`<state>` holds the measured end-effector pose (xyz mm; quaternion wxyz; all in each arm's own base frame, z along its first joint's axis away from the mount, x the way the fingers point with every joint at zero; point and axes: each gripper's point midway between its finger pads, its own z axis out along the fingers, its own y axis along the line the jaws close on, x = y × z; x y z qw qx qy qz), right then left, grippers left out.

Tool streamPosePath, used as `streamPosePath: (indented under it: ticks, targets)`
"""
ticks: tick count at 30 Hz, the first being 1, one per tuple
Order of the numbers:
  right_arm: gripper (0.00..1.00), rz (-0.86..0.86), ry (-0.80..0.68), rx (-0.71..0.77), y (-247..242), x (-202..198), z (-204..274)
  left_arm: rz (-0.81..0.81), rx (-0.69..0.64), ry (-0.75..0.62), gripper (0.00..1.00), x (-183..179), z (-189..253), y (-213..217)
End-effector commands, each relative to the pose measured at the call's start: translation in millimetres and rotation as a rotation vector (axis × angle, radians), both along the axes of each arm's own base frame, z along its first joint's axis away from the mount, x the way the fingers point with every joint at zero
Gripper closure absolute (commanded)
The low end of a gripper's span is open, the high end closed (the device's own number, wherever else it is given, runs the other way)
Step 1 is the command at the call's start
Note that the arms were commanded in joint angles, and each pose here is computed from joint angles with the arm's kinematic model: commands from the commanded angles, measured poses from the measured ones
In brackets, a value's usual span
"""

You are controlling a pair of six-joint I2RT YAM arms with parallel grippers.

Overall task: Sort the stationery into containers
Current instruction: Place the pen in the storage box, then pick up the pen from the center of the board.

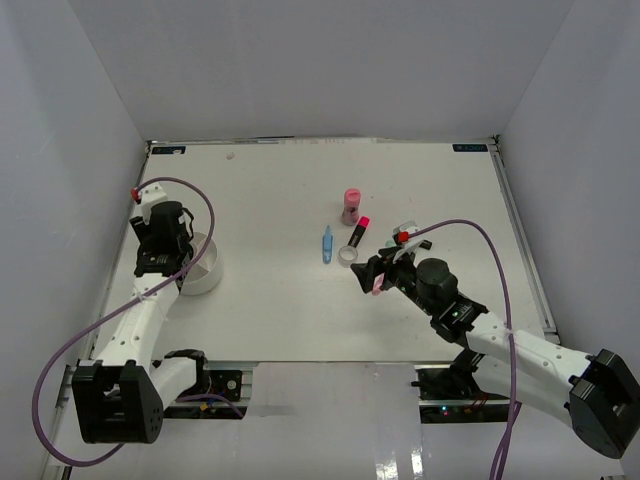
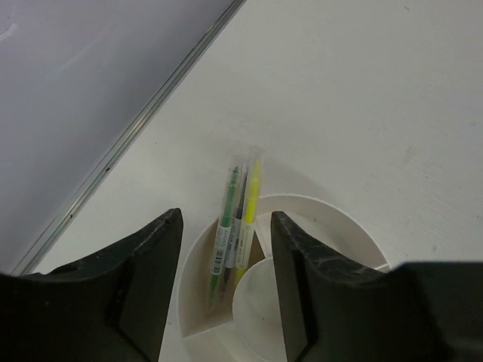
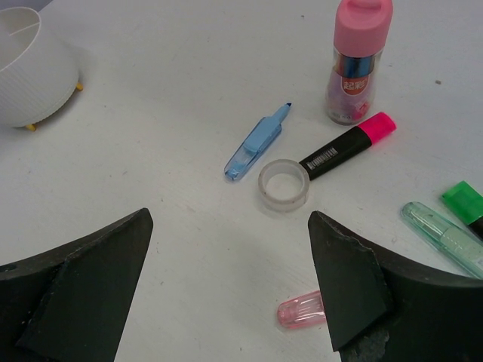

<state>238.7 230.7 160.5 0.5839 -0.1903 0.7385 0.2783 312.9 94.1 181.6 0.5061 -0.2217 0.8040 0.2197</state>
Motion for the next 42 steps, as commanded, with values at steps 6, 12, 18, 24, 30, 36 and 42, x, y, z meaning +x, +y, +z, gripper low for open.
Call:
streamPosePath:
  ticks: [6, 12, 18, 24, 30, 36, 42]
  targets:
    - [0.10, -0.060, -0.004, -0.020, -8.1, 10.0, -1.7, -0.082, -0.104, -0.096, 0.22, 2.5, 34.5, -19.3]
    - [0.10, -0.209, 0.068, -0.088, -30.1, 28.2, -12.4, -0.310, -0.277, -0.148, 0.08, 15.0, 60.4, -68.5]
    - [0.10, -0.351, 0.191, -0.191, -71.5, 53.8, -34.6, -0.545, -0.438, -0.148, 0.02, 19.3, 70.1, -121.4]
    - [0.07, -0.452, 0.262, -0.177, -110.5, 93.5, -25.6, -0.754, -0.521, -0.143, 0.02, 21.1, 71.0, -178.1]
    - [0.03, -0.449, 0.359, -0.250, -131.0, 125.2, -39.7, -0.882, -0.501, -0.076, 0.02, 13.1, 36.1, -213.2]
    - [0.00, -0.437, 0.474, -0.323, -145.8, 140.7, -74.7, -0.880, -0.474, -0.105, 0.02, 0.8, 33.1, -207.9]
    - [0.11, -0.400, 0.542, -0.378, -149.6, 147.2, -101.3, -0.853, -0.427, -0.112, 0.02, -5.9, 34.1, -201.4]
